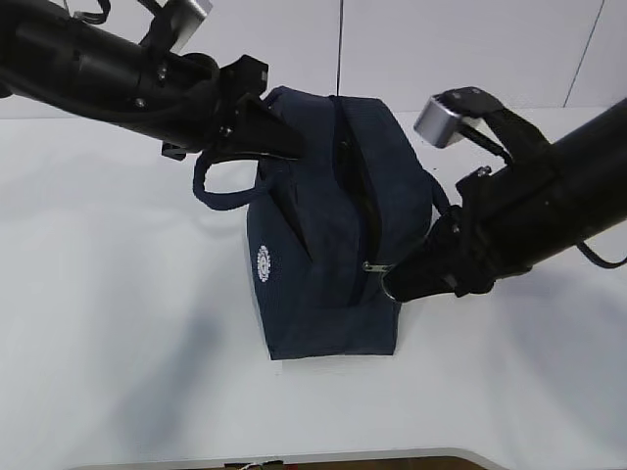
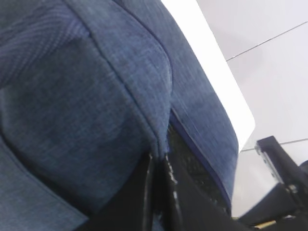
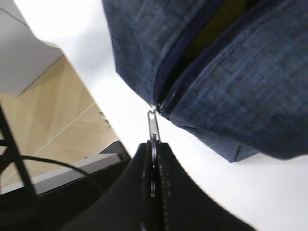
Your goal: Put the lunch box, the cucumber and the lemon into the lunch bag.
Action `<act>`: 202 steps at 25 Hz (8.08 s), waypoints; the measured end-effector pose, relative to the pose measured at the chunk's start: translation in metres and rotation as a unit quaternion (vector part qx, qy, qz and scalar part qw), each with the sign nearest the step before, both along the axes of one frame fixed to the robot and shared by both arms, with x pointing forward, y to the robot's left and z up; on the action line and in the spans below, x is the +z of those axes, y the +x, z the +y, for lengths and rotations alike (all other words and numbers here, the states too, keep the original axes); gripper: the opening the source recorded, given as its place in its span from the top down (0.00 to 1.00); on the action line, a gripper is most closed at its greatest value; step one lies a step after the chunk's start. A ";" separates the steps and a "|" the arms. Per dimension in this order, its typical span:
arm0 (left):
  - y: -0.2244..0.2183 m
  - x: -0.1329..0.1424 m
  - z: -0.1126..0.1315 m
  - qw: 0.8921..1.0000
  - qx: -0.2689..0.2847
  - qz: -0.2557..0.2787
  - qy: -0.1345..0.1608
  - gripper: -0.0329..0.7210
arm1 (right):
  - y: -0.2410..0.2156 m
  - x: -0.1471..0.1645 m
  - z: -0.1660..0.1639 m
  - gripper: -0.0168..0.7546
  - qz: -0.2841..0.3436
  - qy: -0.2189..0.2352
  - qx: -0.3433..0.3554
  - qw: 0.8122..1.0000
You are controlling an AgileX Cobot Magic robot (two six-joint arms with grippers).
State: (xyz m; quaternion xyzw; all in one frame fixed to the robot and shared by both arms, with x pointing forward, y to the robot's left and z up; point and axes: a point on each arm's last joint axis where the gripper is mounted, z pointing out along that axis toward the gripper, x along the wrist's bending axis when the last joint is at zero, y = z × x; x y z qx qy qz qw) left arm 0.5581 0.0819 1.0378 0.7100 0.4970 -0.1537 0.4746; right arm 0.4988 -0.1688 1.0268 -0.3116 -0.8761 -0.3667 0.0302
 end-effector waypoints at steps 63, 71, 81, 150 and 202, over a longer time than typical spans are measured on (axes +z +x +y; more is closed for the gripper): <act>-0.013 0.023 -0.003 0.996 -0.063 -0.052 -0.045 0.40 | 0.024 0.057 -0.013 0.97 0.148 -0.122 -0.152 0.969; -0.019 0.019 -0.001 0.993 -0.105 -0.061 -0.012 0.40 | 0.025 0.061 -0.013 0.97 0.143 -0.120 -0.153 0.970; -0.038 0.012 0.013 0.995 -0.082 -0.064 0.015 0.40 | 0.030 0.063 -0.011 0.97 0.141 -0.119 -0.153 0.971; -0.091 -0.037 -0.042 0.990 -0.023 -0.097 0.096 0.97 | 0.040 0.078 -0.003 0.97 0.115 -0.084 -0.121 0.982; -0.093 -0.042 -0.039 0.989 -0.023 -0.097 0.107 0.97 | 0.102 0.092 0.016 0.97 0.128 -0.055 -0.186 0.973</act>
